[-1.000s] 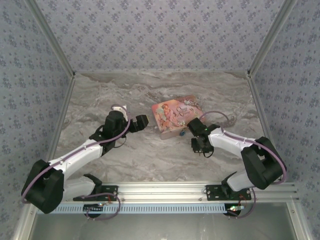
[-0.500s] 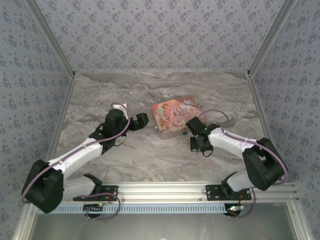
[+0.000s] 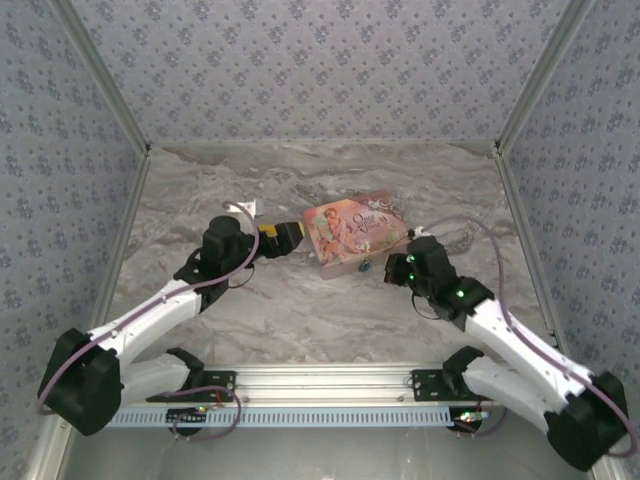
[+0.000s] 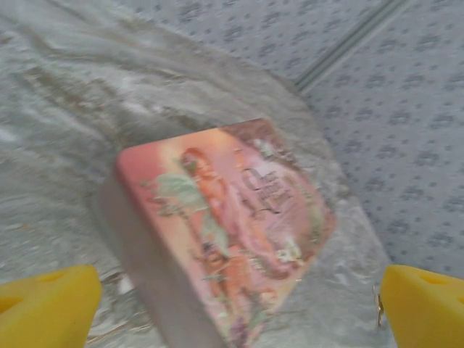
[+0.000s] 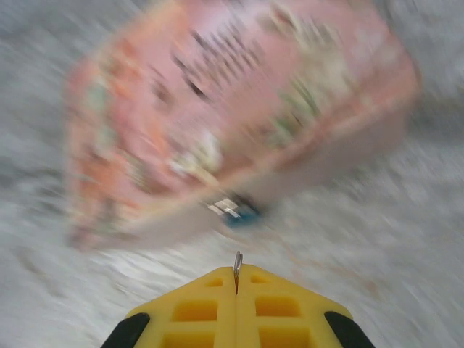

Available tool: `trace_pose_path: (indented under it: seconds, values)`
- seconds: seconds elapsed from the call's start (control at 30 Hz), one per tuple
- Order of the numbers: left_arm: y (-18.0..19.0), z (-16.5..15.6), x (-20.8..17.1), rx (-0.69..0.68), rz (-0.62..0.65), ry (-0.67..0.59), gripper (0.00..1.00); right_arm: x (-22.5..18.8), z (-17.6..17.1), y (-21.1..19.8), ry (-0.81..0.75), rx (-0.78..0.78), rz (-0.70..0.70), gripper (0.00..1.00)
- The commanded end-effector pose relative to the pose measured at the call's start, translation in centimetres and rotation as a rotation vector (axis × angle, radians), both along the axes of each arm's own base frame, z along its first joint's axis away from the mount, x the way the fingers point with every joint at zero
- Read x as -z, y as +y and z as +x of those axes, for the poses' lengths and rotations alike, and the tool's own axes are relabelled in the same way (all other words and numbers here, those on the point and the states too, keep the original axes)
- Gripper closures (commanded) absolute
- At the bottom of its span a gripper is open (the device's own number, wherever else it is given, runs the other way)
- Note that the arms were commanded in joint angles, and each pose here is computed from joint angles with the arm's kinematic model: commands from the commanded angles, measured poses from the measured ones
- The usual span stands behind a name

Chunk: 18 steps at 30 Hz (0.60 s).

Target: Unlock the padlock with the key

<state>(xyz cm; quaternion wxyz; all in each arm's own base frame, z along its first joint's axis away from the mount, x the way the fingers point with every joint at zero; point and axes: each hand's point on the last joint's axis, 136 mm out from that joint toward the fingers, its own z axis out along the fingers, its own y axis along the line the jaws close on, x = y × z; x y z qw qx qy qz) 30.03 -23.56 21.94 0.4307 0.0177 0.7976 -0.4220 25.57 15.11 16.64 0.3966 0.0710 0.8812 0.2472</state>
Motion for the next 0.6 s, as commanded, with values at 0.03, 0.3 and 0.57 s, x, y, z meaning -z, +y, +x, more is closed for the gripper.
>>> trace_pose_path:
  seconds: [0.03,0.3,0.57]
  values:
    - [-2.5,-0.9,-6.9,0.108,-0.161,-0.123,0.02,-7.5,0.9,0.9,-0.305,0.007,0.247,1.00]
    - [-6.3,-2.4,-10.9,0.199,-0.341,-0.113,0.06,-13.0,1.1,0.8,-0.499,0.040,0.480,1.00]
    - [-10.8,-4.3,-12.4,0.306,-0.432,-0.079,0.14,-15.7,1.0,0.2,-0.557,0.093,0.642,1.00]
